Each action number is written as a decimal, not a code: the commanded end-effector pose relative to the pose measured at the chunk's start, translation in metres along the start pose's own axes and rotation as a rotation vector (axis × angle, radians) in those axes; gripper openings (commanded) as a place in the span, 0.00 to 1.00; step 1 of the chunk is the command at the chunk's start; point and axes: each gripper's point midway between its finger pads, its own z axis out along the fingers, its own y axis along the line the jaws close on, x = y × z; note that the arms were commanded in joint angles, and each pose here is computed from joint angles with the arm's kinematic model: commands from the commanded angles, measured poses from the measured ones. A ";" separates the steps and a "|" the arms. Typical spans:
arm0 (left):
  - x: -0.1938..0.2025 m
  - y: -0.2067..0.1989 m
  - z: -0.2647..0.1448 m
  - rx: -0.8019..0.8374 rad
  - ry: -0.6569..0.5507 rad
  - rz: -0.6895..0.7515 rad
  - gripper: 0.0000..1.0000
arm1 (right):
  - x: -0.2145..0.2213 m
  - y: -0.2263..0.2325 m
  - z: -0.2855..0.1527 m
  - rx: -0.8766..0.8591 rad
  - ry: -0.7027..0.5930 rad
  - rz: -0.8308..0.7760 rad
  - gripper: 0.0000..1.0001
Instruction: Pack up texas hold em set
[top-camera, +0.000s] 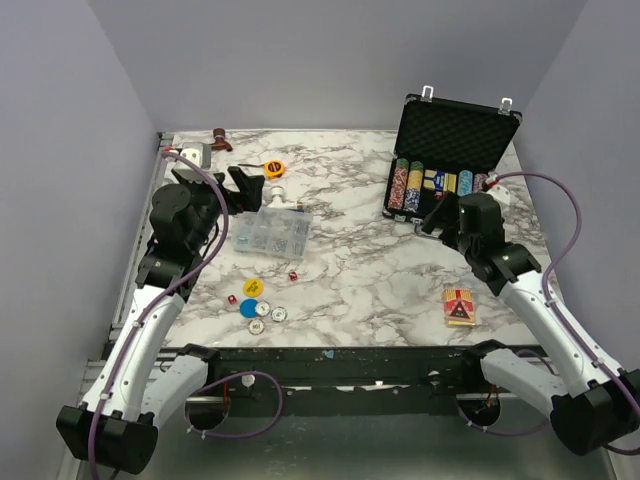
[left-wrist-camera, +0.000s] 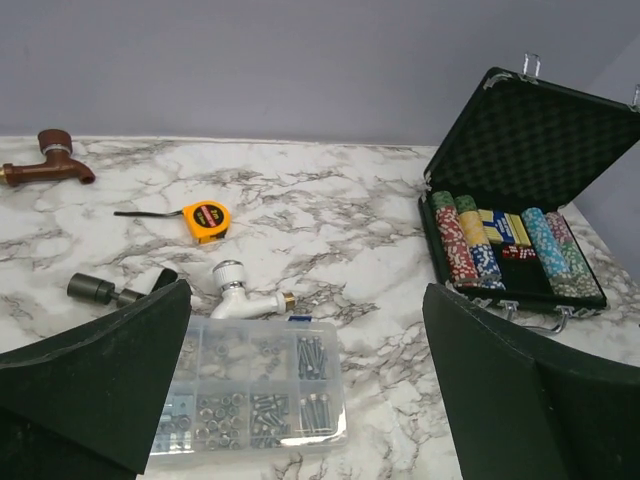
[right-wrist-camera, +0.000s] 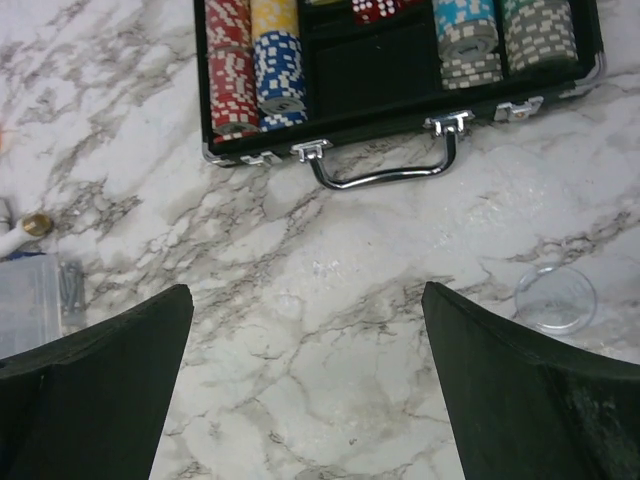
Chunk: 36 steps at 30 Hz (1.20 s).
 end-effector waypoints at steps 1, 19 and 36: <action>-0.011 -0.012 -0.002 0.037 -0.028 0.024 0.99 | 0.012 -0.024 0.000 0.130 0.044 0.022 1.00; -0.007 -0.041 -0.014 0.107 -0.033 0.053 0.99 | 0.087 -0.177 0.008 0.720 0.297 0.550 1.00; -0.008 -0.058 -0.022 0.150 -0.038 0.082 0.99 | 0.183 -0.123 0.002 0.472 0.721 0.746 1.00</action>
